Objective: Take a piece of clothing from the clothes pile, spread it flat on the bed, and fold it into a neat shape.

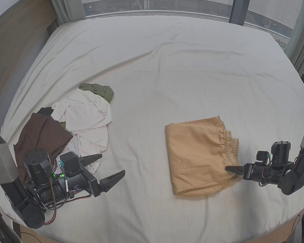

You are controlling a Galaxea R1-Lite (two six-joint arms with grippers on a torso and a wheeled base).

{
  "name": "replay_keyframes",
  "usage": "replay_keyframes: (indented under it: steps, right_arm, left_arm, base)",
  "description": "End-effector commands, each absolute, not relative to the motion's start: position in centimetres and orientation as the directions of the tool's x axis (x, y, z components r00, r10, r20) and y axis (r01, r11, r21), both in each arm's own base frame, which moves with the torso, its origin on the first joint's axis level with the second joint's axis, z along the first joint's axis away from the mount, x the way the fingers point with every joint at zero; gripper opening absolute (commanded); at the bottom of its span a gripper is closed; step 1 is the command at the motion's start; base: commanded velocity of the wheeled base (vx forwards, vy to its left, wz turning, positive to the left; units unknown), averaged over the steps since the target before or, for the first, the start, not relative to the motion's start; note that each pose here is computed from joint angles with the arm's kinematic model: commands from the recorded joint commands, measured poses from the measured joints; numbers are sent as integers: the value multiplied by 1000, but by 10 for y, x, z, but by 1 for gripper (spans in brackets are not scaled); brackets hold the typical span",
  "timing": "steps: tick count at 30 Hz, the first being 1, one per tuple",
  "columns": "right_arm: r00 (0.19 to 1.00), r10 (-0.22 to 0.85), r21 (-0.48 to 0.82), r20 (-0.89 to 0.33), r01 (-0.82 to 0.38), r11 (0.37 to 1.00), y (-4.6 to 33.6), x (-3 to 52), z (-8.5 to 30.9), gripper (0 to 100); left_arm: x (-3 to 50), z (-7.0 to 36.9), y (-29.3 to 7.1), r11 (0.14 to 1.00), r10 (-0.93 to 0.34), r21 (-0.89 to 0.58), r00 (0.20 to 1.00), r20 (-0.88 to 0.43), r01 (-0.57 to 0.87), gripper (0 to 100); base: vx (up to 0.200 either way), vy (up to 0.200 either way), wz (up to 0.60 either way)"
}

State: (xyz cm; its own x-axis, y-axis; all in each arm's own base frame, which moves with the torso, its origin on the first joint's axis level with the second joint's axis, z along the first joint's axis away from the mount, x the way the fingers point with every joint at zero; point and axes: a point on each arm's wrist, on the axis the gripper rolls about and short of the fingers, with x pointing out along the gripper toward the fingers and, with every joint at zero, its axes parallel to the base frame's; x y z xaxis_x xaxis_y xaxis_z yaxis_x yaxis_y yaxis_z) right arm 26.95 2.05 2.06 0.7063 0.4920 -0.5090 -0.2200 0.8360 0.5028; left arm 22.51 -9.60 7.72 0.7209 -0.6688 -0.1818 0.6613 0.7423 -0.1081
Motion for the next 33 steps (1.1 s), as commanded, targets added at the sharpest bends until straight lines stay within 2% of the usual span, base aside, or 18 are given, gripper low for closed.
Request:
replay_keyframes:
  steps: [1,12,27,28,33]
  right_arm:
    - [685,507,509,-522,-227,831,27,268,16,100]
    - [651,559,550,-514,-249,797,50,271,13,100]
    - [718,511,525,-473,-237,818,52,282,5,100]
    - [714,514,523,-476,-240,818,55,281,5,0]
    - [700,533,527,-474,-259,809,62,278,6,0]
  left_arm:
    - [225,76,-96,742,-669,-109,720,-185,662,100]
    - [225,76,-98,737,-675,-111,714,-186,667,100]
    - [224,75,-98,738,-673,-112,715,-189,666,100]
    - [224,75,-98,738,-673,-112,715,-189,666,100]
    - [225,75,-98,739,-672,-120,715,-190,663,100]
  base:
    - [0,0,0]
    - [0,0,0]
    - [0,0,0]
    - [0,0,0]
    - [0,0,0]
